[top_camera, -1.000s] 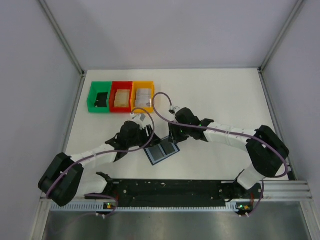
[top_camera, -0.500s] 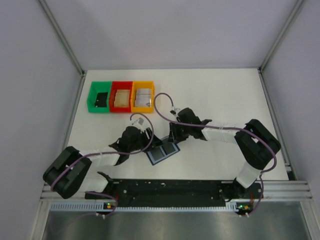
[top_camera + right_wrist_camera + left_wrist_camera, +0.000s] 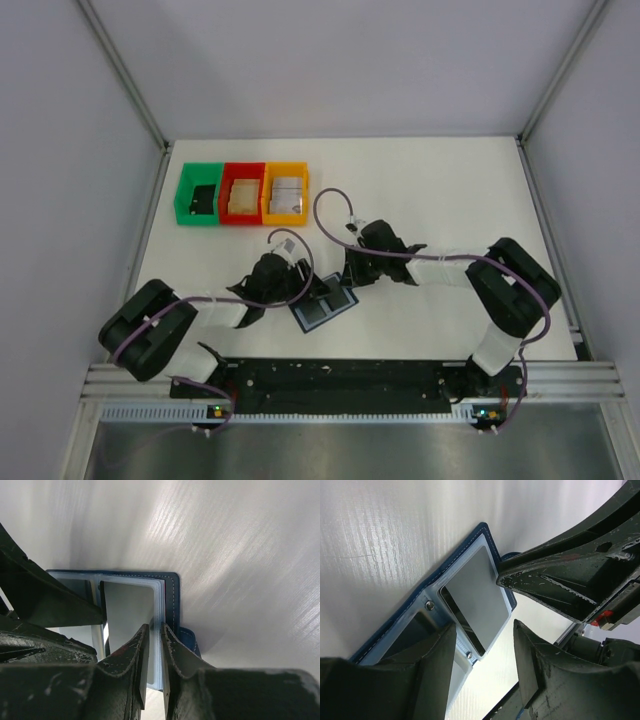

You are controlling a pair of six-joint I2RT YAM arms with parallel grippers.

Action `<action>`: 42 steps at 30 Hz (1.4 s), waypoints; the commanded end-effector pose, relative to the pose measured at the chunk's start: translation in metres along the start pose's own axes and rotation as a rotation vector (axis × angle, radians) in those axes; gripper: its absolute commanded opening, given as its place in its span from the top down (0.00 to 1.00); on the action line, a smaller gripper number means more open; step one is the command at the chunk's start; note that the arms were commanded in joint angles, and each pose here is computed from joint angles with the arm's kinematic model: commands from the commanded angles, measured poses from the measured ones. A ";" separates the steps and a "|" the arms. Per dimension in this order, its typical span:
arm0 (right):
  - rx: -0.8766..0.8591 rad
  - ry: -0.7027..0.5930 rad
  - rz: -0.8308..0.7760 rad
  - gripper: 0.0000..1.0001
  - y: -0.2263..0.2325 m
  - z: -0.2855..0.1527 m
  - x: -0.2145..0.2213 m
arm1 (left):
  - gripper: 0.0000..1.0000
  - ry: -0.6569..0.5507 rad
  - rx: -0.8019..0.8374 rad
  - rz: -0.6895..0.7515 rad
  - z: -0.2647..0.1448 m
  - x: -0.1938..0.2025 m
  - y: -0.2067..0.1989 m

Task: Take the credit cards out of the card holder
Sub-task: Remove the credit card from the card holder.

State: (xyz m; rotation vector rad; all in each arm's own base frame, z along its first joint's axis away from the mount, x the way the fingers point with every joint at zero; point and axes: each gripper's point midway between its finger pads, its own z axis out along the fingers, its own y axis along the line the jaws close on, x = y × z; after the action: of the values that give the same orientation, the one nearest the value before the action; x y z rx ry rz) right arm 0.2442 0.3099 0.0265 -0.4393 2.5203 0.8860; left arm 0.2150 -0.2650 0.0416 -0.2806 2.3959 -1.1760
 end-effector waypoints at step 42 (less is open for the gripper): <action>-0.465 -0.121 0.115 0.79 0.046 -0.040 -0.010 | 1.00 -0.205 0.297 0.110 -0.034 -0.023 -0.054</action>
State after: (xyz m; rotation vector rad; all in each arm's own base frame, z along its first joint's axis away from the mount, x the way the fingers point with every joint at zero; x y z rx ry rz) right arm 0.2207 0.3093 0.0458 -0.3013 2.4079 1.3532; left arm 0.2132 -0.2592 0.0725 -0.2628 2.1800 -1.2751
